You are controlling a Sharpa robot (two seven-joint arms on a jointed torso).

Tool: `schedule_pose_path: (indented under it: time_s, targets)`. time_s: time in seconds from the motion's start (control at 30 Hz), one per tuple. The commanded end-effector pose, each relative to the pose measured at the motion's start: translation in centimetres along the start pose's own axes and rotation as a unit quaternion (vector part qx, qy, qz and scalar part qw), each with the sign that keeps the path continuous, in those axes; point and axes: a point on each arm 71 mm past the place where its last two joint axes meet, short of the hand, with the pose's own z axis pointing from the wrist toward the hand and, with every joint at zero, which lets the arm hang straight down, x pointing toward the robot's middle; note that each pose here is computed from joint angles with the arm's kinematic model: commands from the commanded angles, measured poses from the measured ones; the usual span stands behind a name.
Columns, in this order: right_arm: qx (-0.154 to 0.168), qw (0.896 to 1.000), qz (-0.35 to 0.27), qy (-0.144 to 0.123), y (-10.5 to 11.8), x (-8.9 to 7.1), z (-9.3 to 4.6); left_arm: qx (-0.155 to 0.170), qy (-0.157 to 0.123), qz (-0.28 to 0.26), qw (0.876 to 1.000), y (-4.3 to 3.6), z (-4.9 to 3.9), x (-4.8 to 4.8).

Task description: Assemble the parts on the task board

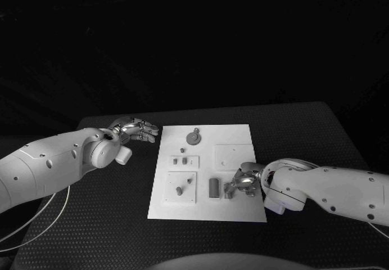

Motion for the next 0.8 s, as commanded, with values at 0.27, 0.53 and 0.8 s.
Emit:
schedule_pose_path:
  time_s: [0.27, 0.53, 0.8]
  targets:
    - [-0.002, 1.0, -0.009, 0.008, 0.0, 0.2, 0.19, 0.003, 0.007, -0.003, 1.0, -0.12, 0.02, 0.17]
    - [-0.006, 1.0, -0.009, 0.008, 0.12, 0.28, 0.22, 0.003, 0.008, -0.003, 1.0, -0.11, 0.01, 0.18]
    - [-0.012, 1.0, -0.013, 0.016, 0.22, 0.42, 0.23, 0.003, 0.008, -0.003, 1.0, -0.1, -0.01, 0.16]
